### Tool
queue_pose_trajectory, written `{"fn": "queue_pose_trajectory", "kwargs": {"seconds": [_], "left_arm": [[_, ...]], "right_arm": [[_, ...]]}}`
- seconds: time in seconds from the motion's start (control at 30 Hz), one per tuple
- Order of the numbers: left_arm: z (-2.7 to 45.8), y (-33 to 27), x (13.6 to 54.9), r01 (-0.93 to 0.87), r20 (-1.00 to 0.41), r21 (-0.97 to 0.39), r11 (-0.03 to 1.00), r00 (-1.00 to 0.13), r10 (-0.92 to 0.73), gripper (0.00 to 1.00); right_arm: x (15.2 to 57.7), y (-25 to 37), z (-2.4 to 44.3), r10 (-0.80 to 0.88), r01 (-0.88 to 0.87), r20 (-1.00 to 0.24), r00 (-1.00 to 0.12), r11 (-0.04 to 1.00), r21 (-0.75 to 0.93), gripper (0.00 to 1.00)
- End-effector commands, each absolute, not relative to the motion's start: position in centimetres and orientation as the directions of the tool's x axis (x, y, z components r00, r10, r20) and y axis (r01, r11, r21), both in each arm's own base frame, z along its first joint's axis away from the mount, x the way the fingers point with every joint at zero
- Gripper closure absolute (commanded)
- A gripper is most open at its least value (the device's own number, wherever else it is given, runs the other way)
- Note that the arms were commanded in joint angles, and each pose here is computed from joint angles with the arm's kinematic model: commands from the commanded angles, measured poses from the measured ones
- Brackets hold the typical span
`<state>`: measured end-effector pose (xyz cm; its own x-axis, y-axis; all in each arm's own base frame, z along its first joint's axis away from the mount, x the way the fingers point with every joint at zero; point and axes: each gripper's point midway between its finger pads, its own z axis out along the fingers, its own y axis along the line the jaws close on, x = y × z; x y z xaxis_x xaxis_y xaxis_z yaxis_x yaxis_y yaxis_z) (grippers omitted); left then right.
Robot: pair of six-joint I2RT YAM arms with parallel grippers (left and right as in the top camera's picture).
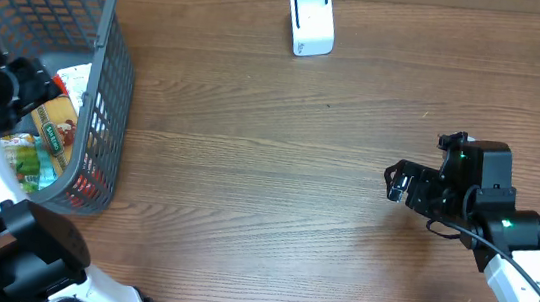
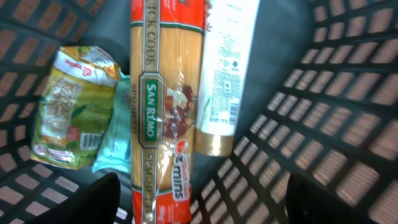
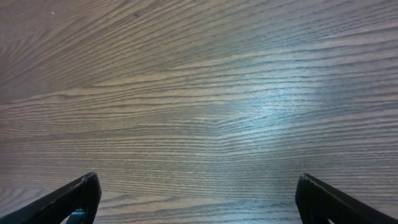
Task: Scan the item barcode
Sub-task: 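Reach the left gripper into the basket and grasp the spaghetti pack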
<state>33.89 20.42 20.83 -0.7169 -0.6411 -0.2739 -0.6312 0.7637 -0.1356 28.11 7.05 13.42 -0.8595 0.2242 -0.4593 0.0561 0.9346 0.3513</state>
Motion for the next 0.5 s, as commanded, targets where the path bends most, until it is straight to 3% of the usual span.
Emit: {"fn": "queue_pose_trajectory", "kwargs": {"seconds": [0.0, 0.27, 0.47], "left_arm": [[18.8, 21.5, 32.7, -0.727, -0.27, 0.041, 0.685, -0.668, -0.693, 0.23], [10.7, 20.6, 31.0, -0.733, -0.18, 0.07, 0.677, -0.677, -0.714, 0.22], [7.4, 20.2, 30.5, -0.732, -0.171, 0.068, 0.678, -0.678, -0.715, 0.19]], "right_arm": [[28.8, 7.2, 14.2, 0.213, 0.035, -0.479, -0.852, 0.935, 0.353, 0.0], [28.7, 7.2, 14.1, 0.212, 0.036, -0.475, -0.854, 0.935, 0.353, 0.0], [28.7, 7.2, 14.1, 0.212, 0.036, -0.475, -0.854, 0.935, 0.353, 0.0]]}}
